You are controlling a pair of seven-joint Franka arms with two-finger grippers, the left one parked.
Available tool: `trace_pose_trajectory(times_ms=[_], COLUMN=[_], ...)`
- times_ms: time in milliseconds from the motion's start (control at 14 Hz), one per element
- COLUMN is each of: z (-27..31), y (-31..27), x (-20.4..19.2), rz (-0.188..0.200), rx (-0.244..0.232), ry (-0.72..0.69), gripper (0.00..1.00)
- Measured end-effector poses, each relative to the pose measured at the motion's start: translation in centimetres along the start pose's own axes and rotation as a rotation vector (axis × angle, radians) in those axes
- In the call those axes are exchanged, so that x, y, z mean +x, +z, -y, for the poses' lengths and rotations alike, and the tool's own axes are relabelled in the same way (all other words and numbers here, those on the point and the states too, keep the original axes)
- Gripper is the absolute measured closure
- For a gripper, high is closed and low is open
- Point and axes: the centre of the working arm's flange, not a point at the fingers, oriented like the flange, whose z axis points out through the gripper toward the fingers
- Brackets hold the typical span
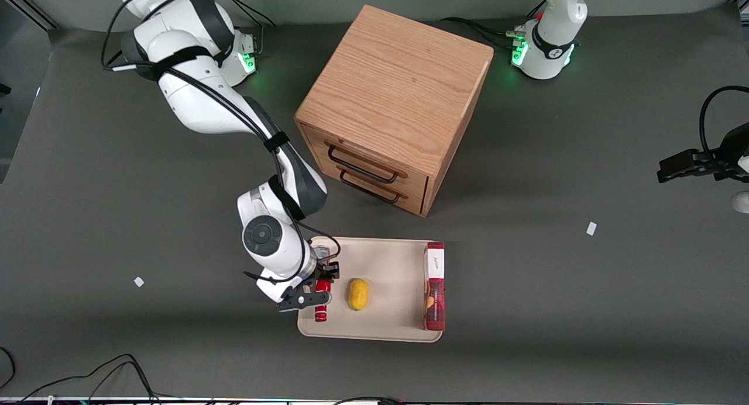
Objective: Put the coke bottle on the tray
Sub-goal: 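Carry the upright bottle onto the white tray beside the lemon, then lower the bottle onto the tray and open the right gripper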
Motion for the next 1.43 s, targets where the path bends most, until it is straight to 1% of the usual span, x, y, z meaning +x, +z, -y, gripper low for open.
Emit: trace_pose_trajectory(times_ms=[286,357,500,714,857,929,1000,1143,1429], z=[-0.7,-0.8,-0.8,-0.8,-0.8,-0.8,-0.8,-0.9,-0.8], y=[1.4,1.8,2.6,2.8,3.3,3.5,3.8,4.1,3.9], x=[-0.1,-0.1,-0.1,0.0,0.0,0.0,0.0,-0.1,0.1], rz=[0.014,0.012,-0.003,-0.007,-0.013,-0.019,-0.025,-0.029,-0.042], rx=[-0.006,-0.006,0.0,0.014,0.018,0.021,0.023,0.025,0.031], ry=[0.016,0.021,0.033,0.056,0.059,0.06,0.061,0.062,0.063], gripper=[0.44,0.44,0.44,0.44,0.31,0.3,0.22,0.01,0.0])
